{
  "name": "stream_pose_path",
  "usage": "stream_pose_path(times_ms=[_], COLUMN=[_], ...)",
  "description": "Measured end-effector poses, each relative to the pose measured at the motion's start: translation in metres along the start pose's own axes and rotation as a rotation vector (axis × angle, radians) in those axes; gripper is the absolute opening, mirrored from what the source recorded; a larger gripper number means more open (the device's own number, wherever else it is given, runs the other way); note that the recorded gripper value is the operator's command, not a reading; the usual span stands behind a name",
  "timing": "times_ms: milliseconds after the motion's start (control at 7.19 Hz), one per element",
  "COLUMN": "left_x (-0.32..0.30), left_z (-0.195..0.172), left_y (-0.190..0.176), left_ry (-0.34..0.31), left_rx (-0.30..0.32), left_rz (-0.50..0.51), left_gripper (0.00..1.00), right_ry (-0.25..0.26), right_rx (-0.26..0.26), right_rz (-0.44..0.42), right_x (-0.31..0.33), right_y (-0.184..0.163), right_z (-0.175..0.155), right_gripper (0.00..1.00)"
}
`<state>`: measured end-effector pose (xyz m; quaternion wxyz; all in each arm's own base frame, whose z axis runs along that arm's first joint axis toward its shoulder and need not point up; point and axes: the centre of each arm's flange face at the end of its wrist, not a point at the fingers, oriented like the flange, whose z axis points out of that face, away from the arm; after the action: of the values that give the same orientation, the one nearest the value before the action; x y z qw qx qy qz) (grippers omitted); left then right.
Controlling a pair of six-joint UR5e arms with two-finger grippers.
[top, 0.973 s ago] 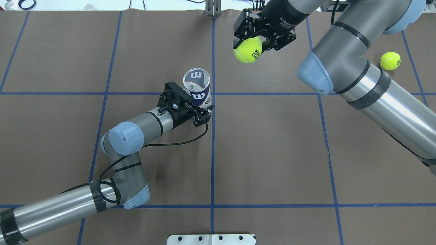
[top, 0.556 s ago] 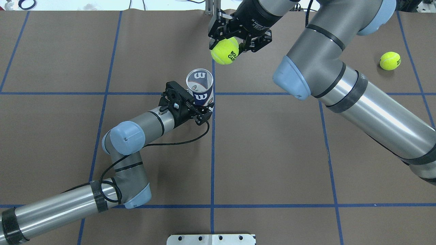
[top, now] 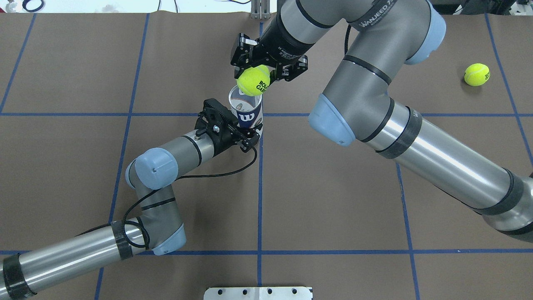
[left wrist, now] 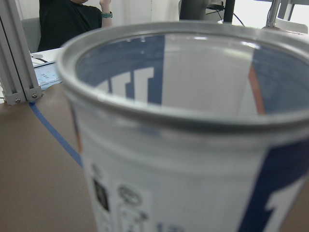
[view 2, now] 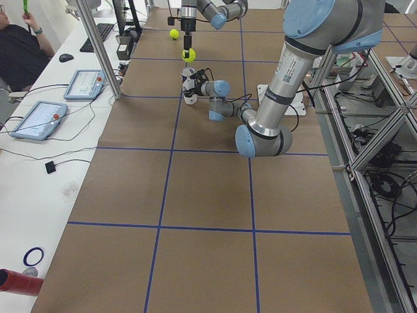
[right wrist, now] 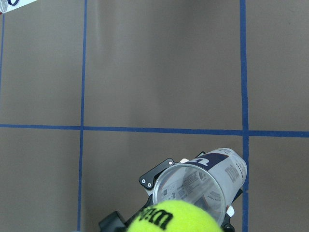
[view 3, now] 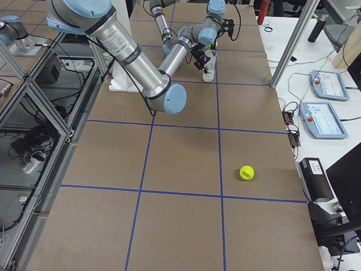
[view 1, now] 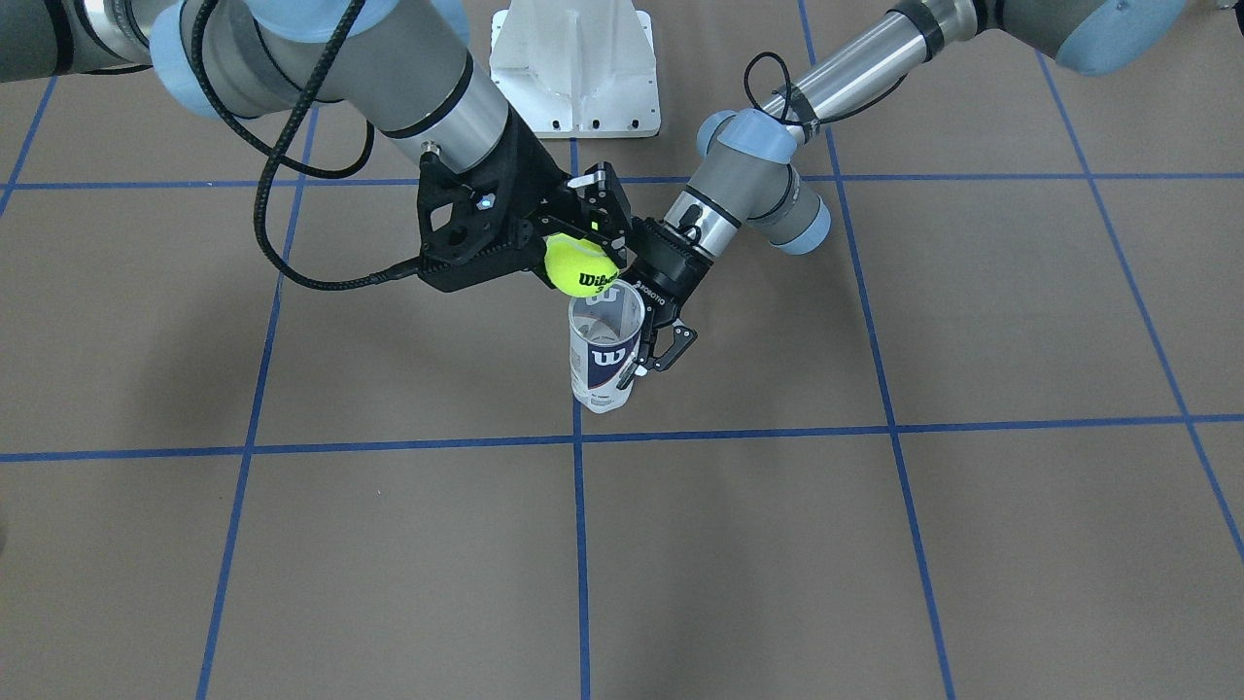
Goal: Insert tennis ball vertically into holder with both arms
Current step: 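Carry the held ball with the right gripper over the can's opening, then lower the ball into the can and open the right gripper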
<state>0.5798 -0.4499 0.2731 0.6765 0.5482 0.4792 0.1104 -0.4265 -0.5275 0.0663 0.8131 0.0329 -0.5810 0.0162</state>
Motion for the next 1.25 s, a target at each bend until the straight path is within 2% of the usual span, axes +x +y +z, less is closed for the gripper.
stream_pose_path(times_ms=[556,695,834,973,1251], left_x=[0.002,0.002,0.001,0.001,0.001], left_z=[0.001,0.001,0.001,0.001,0.001], left_y=[-0.004,-0.004,-0.005,-0.005,-0.005], left_ry=[0.001,0.001,0.001,0.001,0.001], left_rx=[0.006,0.006,0.006,0.006,0.007], left_rz=[-0.002,-0.001,-0.001,-0.001,-0.001], left_gripper=[0.72,0.72,0.73,0.73,0.72], right_ry=[0.033,0.035,0.036,0.037,0.037], right_rx=[0.018,0.019,0.019,0.020,0.026], right_rz=[0.011,0.012,0.011,0.009,0.006], right_x=[-0.012,-0.014,-0.014,-0.014,-0.013], right_y=[-0.012,-0.013,-0.013,-0.014,-0.014], right_z=[0.023,0.024,0.025,0.025,0.025], right_gripper=[0.00,0.52,0.94,0.98,0.98])
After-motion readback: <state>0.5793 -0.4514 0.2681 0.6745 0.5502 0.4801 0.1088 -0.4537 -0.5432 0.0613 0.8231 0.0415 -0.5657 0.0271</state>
